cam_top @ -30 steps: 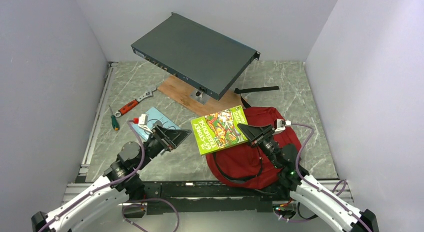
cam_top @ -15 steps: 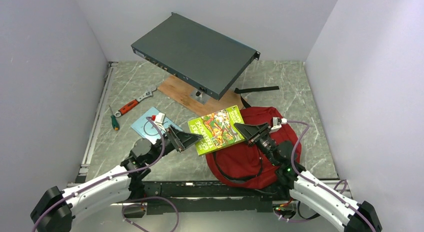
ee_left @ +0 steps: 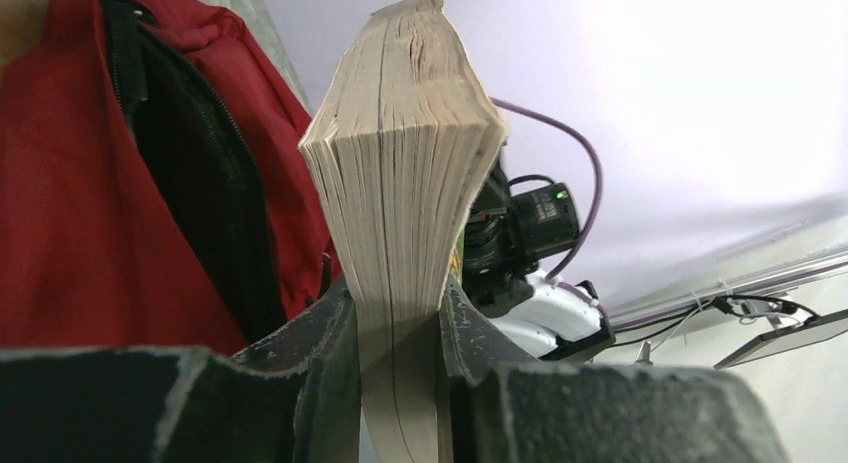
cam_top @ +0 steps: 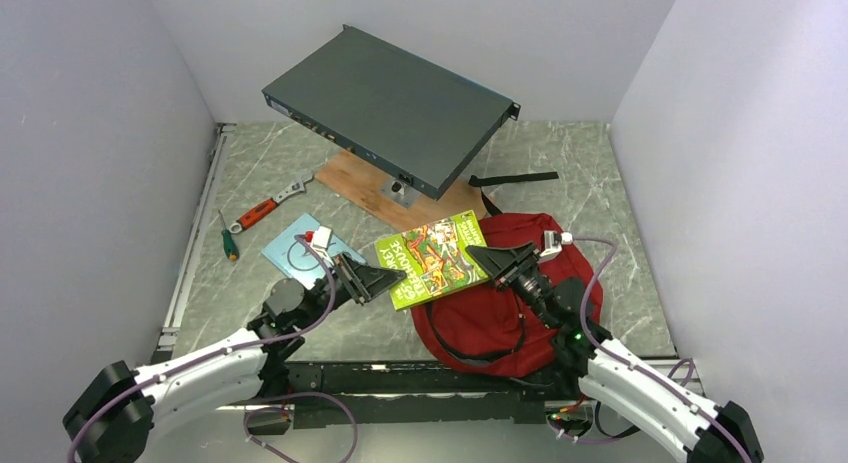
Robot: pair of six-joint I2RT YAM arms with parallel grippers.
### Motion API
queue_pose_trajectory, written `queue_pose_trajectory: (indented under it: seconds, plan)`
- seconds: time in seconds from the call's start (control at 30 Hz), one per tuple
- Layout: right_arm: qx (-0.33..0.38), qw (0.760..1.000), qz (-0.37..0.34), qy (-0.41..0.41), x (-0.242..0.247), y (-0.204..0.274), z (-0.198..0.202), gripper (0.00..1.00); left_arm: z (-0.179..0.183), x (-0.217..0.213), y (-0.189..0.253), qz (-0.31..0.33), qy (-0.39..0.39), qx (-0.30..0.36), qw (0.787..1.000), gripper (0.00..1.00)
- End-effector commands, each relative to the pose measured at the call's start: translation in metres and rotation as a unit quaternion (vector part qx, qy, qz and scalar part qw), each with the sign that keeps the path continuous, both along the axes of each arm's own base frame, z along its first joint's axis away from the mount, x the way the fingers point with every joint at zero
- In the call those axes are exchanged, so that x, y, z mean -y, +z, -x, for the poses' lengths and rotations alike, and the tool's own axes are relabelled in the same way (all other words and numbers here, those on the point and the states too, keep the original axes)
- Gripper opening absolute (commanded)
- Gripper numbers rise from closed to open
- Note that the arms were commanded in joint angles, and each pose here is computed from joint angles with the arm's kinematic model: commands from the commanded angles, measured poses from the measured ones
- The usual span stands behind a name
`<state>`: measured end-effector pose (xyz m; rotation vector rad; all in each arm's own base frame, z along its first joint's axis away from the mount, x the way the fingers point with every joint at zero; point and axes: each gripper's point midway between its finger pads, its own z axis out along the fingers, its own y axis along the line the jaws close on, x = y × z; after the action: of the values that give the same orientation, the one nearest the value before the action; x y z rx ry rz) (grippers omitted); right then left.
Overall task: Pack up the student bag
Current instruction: Pick up the book from the center of the board, then place the book in the student bag.
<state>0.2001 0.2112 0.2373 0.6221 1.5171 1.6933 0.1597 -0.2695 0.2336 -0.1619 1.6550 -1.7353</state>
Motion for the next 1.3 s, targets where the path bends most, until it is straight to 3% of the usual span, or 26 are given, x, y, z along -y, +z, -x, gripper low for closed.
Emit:
queue_pose_trajectory:
  seconds: [0.0, 0.1, 0.23, 0.33, 0.47, 0.6, 0.73, 0.9, 1.07, 1.27]
  plan:
    - [0.052, 0.993, 0.097, 0.029, -0.005, 0.020, 0.016, 0.47, 0.003, -0.012, 0.010, 0.010, 0.007, 0.045, 0.999, 0.00]
    - [0.036, 0.956, 0.293, 0.005, 0.016, -0.007, 0.013, 0.72, -0.012, -0.038, 0.003, -0.084, 0.065, 0.053, 0.993, 0.00]
    - [0.047, 0.877, 0.475, 0.053, 0.034, -0.041, 0.020, 0.79, -0.018, -0.094, 0.002, -0.249, 0.167, 0.065, 0.952, 0.00]
    - [0.050, 0.851, 0.511, 0.109, 0.021, -0.049, 0.024, 0.76, -0.011, -0.119, 0.006, -0.307, 0.187, 0.073, 0.930, 0.00]
    - [0.074, 0.843, 0.524, 0.097, -0.010, -0.040, 0.029, 0.76, -0.001, -0.145, 0.007, -0.368, 0.200, 0.061, 0.906, 0.00]
    - [0.050, 0.818, 0.571, 0.051, -0.044, -0.026, 0.026, 0.80, 0.002, -0.169, 0.009, -0.377, 0.242, 0.043, 0.893, 0.00]
    - [-0.030, 0.745, 0.664, -0.051, -0.034, -0.036, 0.010, 0.83, 0.003, -0.167, 0.009, -0.356, 0.245, 0.048, 0.901, 0.00]
    - [-0.043, 0.674, 0.733, -0.078, -0.035, -0.050, 0.002, 0.80, 0.003, -0.161, 0.002, -0.357, 0.232, 0.038, 0.904, 0.00]
    - [-0.031, 0.665, 0.744, -0.059, -0.042, -0.068, 0.003, 0.71, 0.000, -0.154, -0.002, -0.358, 0.222, 0.039, 0.906, 0.00]
    - [-0.035, 0.645, 0.762, -0.036, -0.047, -0.107, 0.006, 0.70, 0.000, -0.140, -0.001, -0.348, 0.197, 0.046, 0.916, 0.00]
